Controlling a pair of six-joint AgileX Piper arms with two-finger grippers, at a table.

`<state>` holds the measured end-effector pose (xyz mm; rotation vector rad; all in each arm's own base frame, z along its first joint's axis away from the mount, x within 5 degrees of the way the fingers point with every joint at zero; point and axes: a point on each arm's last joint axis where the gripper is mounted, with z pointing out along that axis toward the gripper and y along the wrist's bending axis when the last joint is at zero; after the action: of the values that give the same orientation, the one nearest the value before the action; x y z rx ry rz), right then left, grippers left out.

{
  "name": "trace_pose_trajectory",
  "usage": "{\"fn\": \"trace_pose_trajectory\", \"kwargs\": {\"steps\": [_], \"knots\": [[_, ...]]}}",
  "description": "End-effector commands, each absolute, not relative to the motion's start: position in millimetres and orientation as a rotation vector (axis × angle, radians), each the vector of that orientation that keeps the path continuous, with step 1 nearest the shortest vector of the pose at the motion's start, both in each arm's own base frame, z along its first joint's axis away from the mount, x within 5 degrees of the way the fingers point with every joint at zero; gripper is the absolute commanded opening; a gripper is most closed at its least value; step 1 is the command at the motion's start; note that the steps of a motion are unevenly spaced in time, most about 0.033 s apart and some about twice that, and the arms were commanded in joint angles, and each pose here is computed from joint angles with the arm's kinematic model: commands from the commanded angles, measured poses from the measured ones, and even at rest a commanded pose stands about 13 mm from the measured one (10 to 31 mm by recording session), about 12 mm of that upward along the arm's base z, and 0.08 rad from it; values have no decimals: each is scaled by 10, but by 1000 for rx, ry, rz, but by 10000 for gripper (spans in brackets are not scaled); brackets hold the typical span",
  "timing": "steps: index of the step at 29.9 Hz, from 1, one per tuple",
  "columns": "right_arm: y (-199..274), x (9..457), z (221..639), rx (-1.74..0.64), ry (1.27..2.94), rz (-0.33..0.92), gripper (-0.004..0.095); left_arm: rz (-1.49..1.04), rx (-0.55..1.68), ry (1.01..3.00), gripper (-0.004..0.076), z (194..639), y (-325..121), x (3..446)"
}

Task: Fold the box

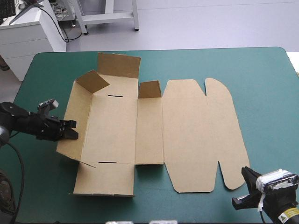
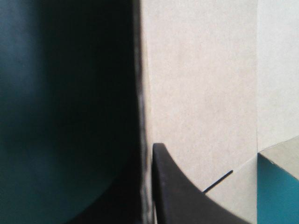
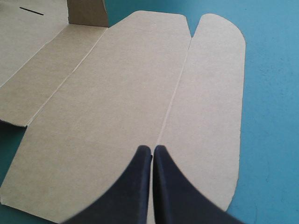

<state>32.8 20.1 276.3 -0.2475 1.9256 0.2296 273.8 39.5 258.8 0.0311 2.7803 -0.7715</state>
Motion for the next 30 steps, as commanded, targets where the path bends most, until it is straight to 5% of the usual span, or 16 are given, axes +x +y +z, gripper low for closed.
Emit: {"fn": "trace_pose_trajectory", "kwargs": {"steps": [1,16,23,30], "knots": [[191,344,2893,-230,1849,214,0,-675,195,2830,-8,2935,217,2766],[191,345,2895,-229,1847,213,0,-9,998,2590,-8,3522,-702,3446],[191,345,2895,-231,1847,212,0,316,1506,2237,-8,3542,-1052,3651],[191,345,2895,-231,1847,212,0,387,1541,1988,-8,3597,-1373,3723]]}}
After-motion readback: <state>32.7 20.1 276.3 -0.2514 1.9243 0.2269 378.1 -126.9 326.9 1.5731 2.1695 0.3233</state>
